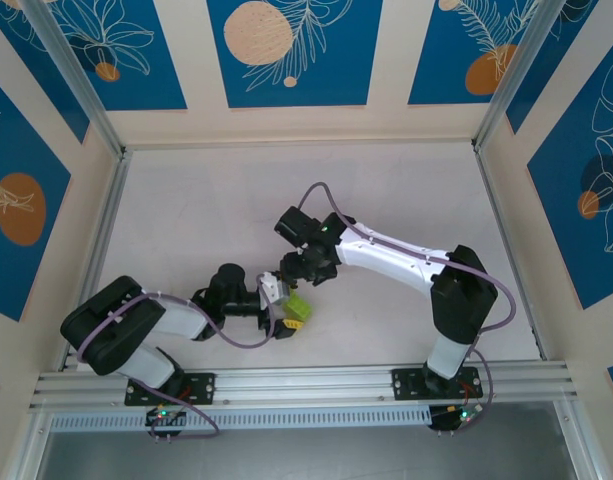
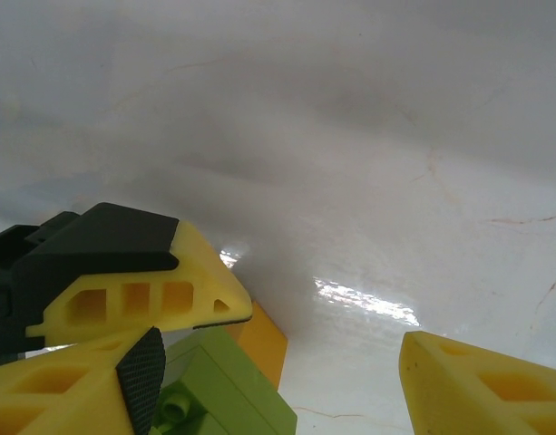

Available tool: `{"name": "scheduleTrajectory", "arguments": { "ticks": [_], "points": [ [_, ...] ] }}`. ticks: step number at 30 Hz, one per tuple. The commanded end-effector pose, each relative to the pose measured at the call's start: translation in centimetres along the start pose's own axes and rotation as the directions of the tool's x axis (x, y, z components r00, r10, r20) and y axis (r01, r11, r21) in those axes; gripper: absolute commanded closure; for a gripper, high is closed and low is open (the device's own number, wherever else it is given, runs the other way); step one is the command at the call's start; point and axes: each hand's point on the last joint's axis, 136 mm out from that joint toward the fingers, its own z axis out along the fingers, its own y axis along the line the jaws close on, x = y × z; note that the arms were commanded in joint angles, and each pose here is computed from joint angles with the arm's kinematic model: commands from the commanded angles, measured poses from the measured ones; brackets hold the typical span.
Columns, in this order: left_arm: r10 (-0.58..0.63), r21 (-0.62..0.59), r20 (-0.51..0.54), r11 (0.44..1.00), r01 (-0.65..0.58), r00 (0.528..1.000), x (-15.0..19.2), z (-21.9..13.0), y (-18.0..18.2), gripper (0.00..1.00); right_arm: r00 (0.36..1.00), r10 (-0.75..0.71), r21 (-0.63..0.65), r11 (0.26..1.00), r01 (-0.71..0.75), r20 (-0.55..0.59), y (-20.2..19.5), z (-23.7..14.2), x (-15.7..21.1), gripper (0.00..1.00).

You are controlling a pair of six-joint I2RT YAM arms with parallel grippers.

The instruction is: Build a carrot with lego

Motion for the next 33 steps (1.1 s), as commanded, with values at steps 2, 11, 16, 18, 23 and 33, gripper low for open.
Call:
{"name": "scheduleTrajectory", "arguments": {
  "ticks": [2, 11, 16, 18, 23, 33],
  "points": [
    [-0.003, -0.019, 0.021, 1.000, 0.003, 1.000, -0.6, 0.1, 0.8, 0.01, 0.999, -0.045, -0.049, 0.998, 0.044, -0.027, 0.8, -1.0, 1.3, 0.30],
    [-0.004, -0.018, 0.022, 1.000, 0.004, 1.000, -0.6, 0.0, 0.8, 0.01, 0.999, 0.000, 0.041, 0.999, -0.002, 0.045, -1.3, -2.8, 1.2, 0.30],
    [-0.001, -0.005, 0.027, 1.000, 0.001, 1.000, -0.7, 0.0, 0.6, 0.01, 0.984, 0.069, 0.127, 0.988, -0.091, 0.165, -5.8, -5.0, -0.5, 0.29],
    [0.001, 0.003, 0.031, 1.000, -0.001, 1.000, -0.8, 0.0, 0.4, 0.01, 0.985, 0.073, 0.146, 0.985, -0.096, 0.154, -7.5, -4.7, -1.0, 0.29],
    [0.007, 0.013, 0.041, 1.000, -0.007, 0.999, -1.0, -0.2, 0.1, 0.16, 0.990, 0.050, 0.184, 0.980, -0.074, 0.133, -12.2, -2.5, -2.8, 0.28],
    [0.005, 0.024, 0.058, 1.000, -0.006, 0.998, -1.1, -0.5, -0.3, 0.35, 0.993, 0.087, 0.169, 0.981, -0.100, 0.085, -16.8, -0.4, -5.0, 0.28]
  ]
}}
